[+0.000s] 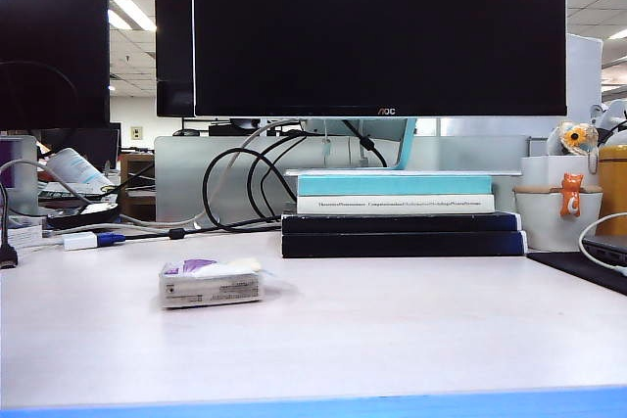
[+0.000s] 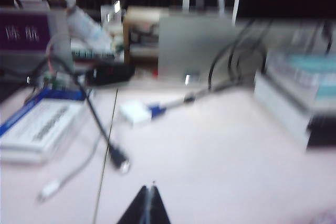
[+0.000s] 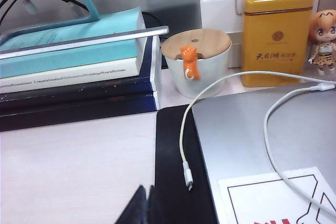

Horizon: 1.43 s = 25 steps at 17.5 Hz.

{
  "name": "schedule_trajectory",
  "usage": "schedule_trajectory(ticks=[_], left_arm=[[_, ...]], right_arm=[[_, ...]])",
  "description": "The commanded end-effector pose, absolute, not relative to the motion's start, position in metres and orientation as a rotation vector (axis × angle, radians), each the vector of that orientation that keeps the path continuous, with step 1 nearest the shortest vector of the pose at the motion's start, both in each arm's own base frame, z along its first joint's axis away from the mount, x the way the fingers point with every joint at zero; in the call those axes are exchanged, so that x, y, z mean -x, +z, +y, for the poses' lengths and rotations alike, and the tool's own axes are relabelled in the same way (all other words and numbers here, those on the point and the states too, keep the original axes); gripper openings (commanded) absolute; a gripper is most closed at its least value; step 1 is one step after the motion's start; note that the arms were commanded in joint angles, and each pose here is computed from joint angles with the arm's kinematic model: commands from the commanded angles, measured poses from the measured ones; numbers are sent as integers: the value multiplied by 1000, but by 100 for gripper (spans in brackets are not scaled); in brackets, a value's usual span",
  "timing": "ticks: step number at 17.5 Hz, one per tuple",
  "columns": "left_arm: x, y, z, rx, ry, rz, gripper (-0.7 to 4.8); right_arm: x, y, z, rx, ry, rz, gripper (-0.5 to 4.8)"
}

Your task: Pick up a packet of tissues from the table with the left hand, then take a tissue from it with the right hand.

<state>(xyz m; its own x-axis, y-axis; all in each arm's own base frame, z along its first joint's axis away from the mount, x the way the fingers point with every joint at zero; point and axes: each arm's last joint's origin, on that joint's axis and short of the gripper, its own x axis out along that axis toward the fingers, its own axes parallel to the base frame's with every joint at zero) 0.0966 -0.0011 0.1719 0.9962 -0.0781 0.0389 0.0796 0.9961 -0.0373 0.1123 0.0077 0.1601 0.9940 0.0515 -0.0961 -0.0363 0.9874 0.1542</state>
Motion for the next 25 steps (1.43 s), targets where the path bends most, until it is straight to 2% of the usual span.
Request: schedule_trajectory(ticks=[1, 5, 7, 8, 9, 10, 12, 15, 18, 20, 25], left_arm=[[-93, 191, -3, 69, -130, -113, -5], [-96, 200, -7, 59, -278, -124, -5], [-101, 230, -9, 62, -359, -114, -5], [-109, 257, -10, 25, -397, -115, -5], [-124, 277, -12, -93, -472, -93, -4], [-137, 284, -15, -201, -604, -87, 0], [-153, 282, -17, -294, -717, -78, 38], [-183, 257, -18, -280, -801, 48, 130], [-205, 239, -18, -249, -884, 132, 130], [-216, 237, -19, -263, -942, 131, 137], [-232, 221, -18, -355, -1019, 117, 194]], right_arm=[[-111, 191, 6, -189, -26, 62, -6], [-119, 213, 6, -215, -23, 36, -6], [-136, 225, 9, -235, 37, 67, -6], [-148, 230, 12, -235, 87, 110, -6], [-160, 234, 15, -235, 147, 138, -6], [-169, 238, 17, -227, 217, 157, -6], [-177, 243, 21, -178, 317, 178, -6], [-186, 247, 24, -156, 429, 245, -6], [-195, 248, 28, -121, 534, 285, -6], [-202, 242, 28, -135, 531, 342, -6], [-213, 225, 31, -172, 595, 443, -6]])
